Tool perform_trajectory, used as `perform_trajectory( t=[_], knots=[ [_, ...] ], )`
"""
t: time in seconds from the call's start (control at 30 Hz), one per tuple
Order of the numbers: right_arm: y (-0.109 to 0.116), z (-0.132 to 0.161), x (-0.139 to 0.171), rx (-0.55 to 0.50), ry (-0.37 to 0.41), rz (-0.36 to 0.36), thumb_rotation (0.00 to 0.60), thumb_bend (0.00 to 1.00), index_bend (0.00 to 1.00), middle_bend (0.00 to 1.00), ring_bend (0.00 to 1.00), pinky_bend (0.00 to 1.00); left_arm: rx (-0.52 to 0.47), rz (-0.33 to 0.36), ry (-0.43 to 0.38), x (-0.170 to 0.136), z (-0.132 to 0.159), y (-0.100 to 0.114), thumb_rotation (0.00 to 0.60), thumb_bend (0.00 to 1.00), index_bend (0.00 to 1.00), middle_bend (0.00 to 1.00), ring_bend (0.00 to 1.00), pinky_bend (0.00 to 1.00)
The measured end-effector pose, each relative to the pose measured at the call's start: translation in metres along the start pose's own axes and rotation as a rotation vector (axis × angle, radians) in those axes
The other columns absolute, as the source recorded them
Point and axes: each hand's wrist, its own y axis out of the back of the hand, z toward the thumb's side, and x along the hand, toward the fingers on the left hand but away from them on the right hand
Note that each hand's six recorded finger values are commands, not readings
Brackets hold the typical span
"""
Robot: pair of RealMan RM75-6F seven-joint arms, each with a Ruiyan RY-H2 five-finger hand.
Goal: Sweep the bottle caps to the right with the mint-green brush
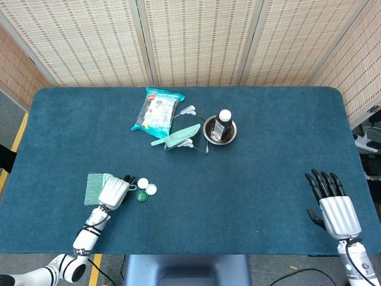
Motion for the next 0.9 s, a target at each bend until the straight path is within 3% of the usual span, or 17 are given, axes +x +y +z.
perform_trajectory(
  t=[0.37, 0.53, 0.6, 0.7, 0.9],
  knots=[
    [0.0, 0.0, 0.002, -0.002, 0.001, 0.004, 0.6, 0.24, 0.0, 0.0, 0.0, 0.0, 0.071, 0.022, 0.027, -0.002, -0.006, -0.001, 0.6, 0.36, 0.49, 0.55, 0.71, 0.86],
    [0.0, 0.001, 0.002, -0.001, 0.003, 0.007, 0.6, 0.24, 0.0, 0.0, 0.0, 0.0, 0.071, 0.042, 0.038, -0.004, -0.009, 0.003, 0.6, 0.49, 0.59, 0.66, 0.72, 0.87],
    [-0.001, 0.001, 0.002, 0.0, 0.003, 0.008, 0.6, 0.24, 0.0, 0.0, 0.0, 0.0, 0.065, 0.058, 0.041, -0.005, -0.01, 0.006, 0.6, 0.6, 0.66, 0.73, 0.74, 0.87],
    [-0.002, 0.002, 0.002, 0.002, 0.005, 0.015, 0.6, 0.24, 0.0, 0.0, 0.0, 0.0, 0.036, 0.099, 0.04, -0.007, -0.011, 0.013, 0.6, 0.72, 0.73, 0.82, 0.77, 0.89],
    [-0.003, 0.003, 0.002, 0.003, 0.007, 0.02, 0.6, 0.24, 0.0, 0.0, 0.0, 0.0, -0.143, 0.197, 0.013, -0.012, -0.014, 0.03, 0.6, 0.76, 0.73, 0.84, 0.77, 0.91]
  ],
)
